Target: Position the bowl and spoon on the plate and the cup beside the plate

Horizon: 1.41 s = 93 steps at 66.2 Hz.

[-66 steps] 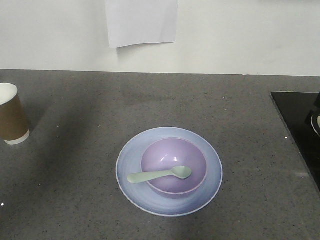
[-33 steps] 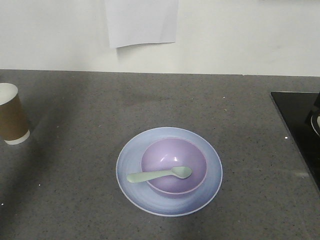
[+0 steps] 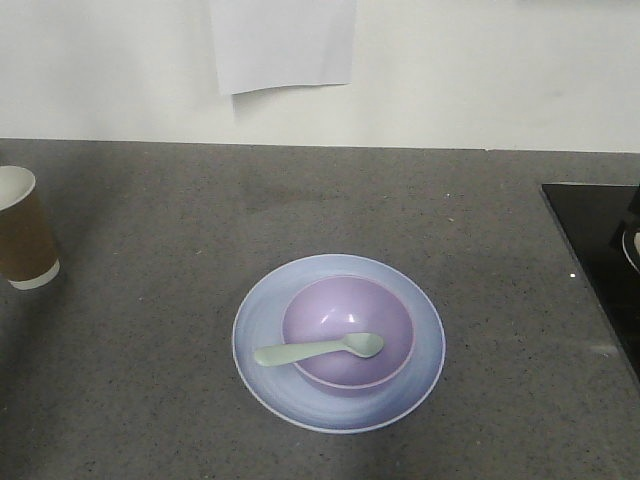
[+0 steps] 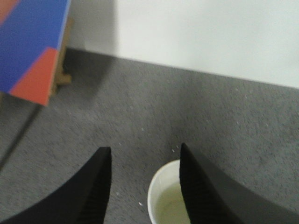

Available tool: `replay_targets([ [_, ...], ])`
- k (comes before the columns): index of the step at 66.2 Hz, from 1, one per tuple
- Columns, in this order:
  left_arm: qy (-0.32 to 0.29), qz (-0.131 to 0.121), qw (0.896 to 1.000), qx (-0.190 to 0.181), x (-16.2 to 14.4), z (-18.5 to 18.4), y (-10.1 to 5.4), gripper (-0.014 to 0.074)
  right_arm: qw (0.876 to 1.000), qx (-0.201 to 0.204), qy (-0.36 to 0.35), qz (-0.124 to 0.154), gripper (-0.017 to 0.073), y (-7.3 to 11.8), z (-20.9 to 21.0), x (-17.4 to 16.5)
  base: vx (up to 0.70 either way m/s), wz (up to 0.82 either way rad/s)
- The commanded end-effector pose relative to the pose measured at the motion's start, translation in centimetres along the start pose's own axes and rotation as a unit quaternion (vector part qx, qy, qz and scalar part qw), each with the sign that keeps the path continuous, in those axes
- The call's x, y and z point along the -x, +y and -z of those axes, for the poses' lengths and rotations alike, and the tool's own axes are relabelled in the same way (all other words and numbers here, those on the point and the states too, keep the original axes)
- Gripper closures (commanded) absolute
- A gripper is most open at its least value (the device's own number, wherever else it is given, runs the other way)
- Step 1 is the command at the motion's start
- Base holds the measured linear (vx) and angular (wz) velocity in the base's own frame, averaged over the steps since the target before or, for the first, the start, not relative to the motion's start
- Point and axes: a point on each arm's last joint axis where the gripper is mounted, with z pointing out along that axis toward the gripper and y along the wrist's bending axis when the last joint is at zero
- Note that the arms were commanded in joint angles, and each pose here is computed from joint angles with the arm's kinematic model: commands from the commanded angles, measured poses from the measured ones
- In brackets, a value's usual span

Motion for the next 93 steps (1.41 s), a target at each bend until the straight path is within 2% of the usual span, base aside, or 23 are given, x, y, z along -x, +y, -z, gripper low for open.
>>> replay_targets([
  [1, -0.034, 0.022, 0.998, -0.038, 1.1, 0.5, 0.2, 0.0269, 1.0, -0.002, 0.004, -0.003, 0.0565, -0.1, -0.6, 0.3, 0.0, 0.0],
  [10, -0.014, 0.035, 0.998, -0.054, 0.8, -1.1, 0.6, 0.0269, 1.0, -0.002, 0.004, -0.003, 0.0565, -0.1, -0.6, 0.3, 0.0, 0.0],
  [35, 0.054, 0.031, 0.997, -0.046, -0.8, -4.9, 0.4, 0.0269, 1.0, 0.0, 0.004, -0.003, 0.0565, -0.1, -0.6, 0.3, 0.0, 0.0],
  [53, 0.071, 0.03, 0.996, -0.042, -1.3, -6.3, 0.5, 0.0269, 1.0, 0.0, 0.004, -0.003, 0.0565, -0.1, -0.6, 0.3, 0.0, 0.0],
  [72, 0.124, 0.031, 0.991, -0.037, -2.8, -8.8, 0.6, 0.0269, 1.0, 0.0, 0.004, -0.003, 0.0565, -0.1, -0.6, 0.3, 0.0, 0.0],
  [93, 0.14, 0.031, 0.989, -0.035, -3.3, -9.5, 0.6, 0.0283, 1.0, 0.0, 0.004, -0.003, 0.0565, -0.1, -0.6, 0.3, 0.0, 0.0],
])
